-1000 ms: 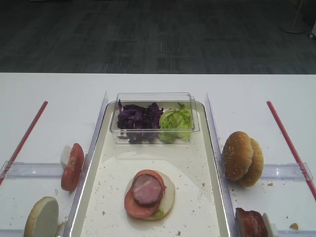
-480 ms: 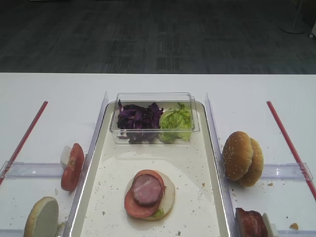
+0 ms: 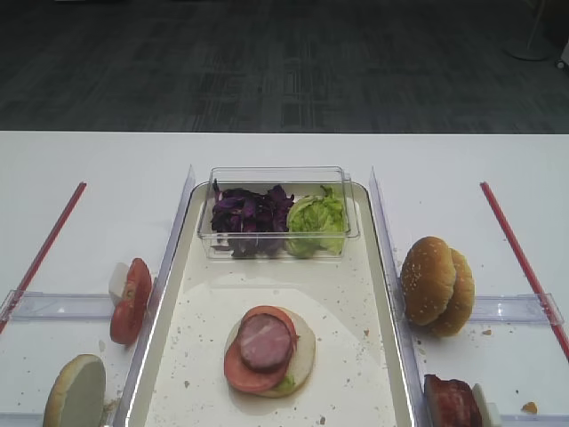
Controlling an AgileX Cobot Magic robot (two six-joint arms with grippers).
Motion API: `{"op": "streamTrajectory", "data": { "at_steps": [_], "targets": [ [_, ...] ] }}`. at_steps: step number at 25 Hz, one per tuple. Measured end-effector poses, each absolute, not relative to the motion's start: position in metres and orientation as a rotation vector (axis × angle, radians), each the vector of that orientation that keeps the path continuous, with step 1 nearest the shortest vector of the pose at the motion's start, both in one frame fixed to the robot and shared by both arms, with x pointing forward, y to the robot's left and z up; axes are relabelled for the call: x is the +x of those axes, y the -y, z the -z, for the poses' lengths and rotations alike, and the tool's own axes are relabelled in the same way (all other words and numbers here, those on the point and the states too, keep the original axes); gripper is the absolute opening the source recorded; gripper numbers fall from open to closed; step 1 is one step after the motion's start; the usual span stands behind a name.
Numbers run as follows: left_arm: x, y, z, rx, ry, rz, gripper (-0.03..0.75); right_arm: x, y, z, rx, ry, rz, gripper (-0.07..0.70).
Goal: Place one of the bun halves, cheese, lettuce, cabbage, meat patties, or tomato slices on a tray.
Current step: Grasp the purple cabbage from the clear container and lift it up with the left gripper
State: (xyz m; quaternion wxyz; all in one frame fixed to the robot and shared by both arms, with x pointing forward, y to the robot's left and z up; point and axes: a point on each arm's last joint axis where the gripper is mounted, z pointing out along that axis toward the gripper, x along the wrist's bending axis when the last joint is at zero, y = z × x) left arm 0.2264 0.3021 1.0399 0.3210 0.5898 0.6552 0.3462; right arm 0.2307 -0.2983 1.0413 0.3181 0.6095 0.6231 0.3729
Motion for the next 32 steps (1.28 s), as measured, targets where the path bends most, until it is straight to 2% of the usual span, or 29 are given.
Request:
{"op": "streamTrajectory", "data": {
  "at_steps": [6, 11, 17, 22, 25, 32],
  "targets": [
    [0.243, -0.303, -1.04, 1.635, -1.814, -0.814, 0.582, 0.231, 0.298, -1.041, 1.604, -1.639, -0.981, 0.57],
    [0.284, -0.306, -1.035, 1.821, -2.015, -0.571, 0.585, 0.231, 0.298, -1.041, 1.604, -1.639, -0.981, 0.57],
    [0.333, -0.31, -1.008, 2.03, -2.239, -0.214, 0.586, 0.231, 0.298, -1.041, 1.604, -1.639, -0.981, 0.57],
    [0.358, -0.314, -0.984, 2.158, -2.341, -0.04, 0.587, 0.231, 0.298, -1.041, 1.604, -1.639, -0.981, 0.57],
    [0.365, -0.315, -0.978, 2.157, -2.369, -0.01, 0.587, 0.231, 0.298, -1.041, 1.604, -1.639, -0.981, 0.57],
    [0.37, -0.315, -0.979, 2.1, -2.369, -0.068, 0.587, 0.231, 0.298, -1.041, 1.604, -1.639, -0.981, 0.57]
  ]
}}
